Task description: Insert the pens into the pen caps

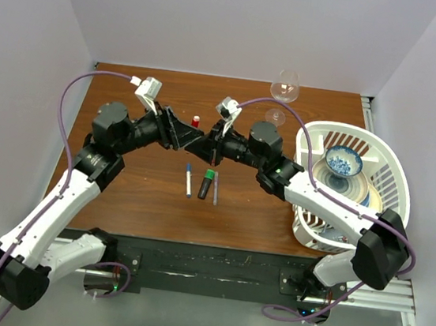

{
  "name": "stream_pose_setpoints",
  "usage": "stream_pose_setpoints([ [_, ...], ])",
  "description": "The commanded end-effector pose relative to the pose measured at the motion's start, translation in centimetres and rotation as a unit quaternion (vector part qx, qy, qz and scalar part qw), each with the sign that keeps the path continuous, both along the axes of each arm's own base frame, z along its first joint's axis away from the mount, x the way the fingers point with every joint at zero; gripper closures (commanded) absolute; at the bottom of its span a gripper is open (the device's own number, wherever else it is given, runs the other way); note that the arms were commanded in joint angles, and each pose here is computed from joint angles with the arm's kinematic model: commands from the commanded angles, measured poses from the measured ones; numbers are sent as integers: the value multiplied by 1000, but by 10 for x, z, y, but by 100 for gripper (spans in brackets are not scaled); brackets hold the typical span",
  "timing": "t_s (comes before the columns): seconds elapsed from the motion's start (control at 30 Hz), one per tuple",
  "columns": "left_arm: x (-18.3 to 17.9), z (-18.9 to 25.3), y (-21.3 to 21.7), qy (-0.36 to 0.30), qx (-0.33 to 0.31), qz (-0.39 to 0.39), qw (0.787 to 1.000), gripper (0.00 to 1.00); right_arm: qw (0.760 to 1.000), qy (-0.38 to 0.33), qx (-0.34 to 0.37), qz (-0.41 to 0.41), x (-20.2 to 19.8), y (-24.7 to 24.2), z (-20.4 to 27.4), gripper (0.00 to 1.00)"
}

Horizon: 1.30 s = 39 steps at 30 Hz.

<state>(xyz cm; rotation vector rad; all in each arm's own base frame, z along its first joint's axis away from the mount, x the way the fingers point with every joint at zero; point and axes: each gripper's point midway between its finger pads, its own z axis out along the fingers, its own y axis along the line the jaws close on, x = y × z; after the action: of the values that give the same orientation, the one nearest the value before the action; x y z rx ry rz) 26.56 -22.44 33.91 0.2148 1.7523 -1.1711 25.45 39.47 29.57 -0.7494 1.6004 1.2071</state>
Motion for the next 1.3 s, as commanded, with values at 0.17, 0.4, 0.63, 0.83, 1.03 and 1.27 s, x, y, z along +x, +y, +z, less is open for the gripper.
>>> stream_pose_setpoints([
  [0.17, 8, 11, 3, -36, 32, 11, 999, 45, 999, -23, 29, 18, -9, 4, 20, 100],
  [0.4, 10, 12, 6, -42, 37, 16, 998, 42, 999, -15, 22, 22, -10, 9, 13, 100],
  [0.63, 14, 21, 9, -49, 36, 23, 998, 40, 999, -10, 19, 24, -10, 10, 9, 100],
  [0.83, 14, 28, 12, -57, 34, 23, 998, 41, 1000, -8, 13, 23, -9, 10, 7, 100],
  [1.03, 12, 25, 11, -59, 37, 14, 997, 54, 1000, -2, 9, 24, -7, 13, 4, 100],
  [1.27, -8, -15, 3, -12, 31, -33, 999, 100, 999, -5, 32, 1, 1, 13, 30, 100],
])
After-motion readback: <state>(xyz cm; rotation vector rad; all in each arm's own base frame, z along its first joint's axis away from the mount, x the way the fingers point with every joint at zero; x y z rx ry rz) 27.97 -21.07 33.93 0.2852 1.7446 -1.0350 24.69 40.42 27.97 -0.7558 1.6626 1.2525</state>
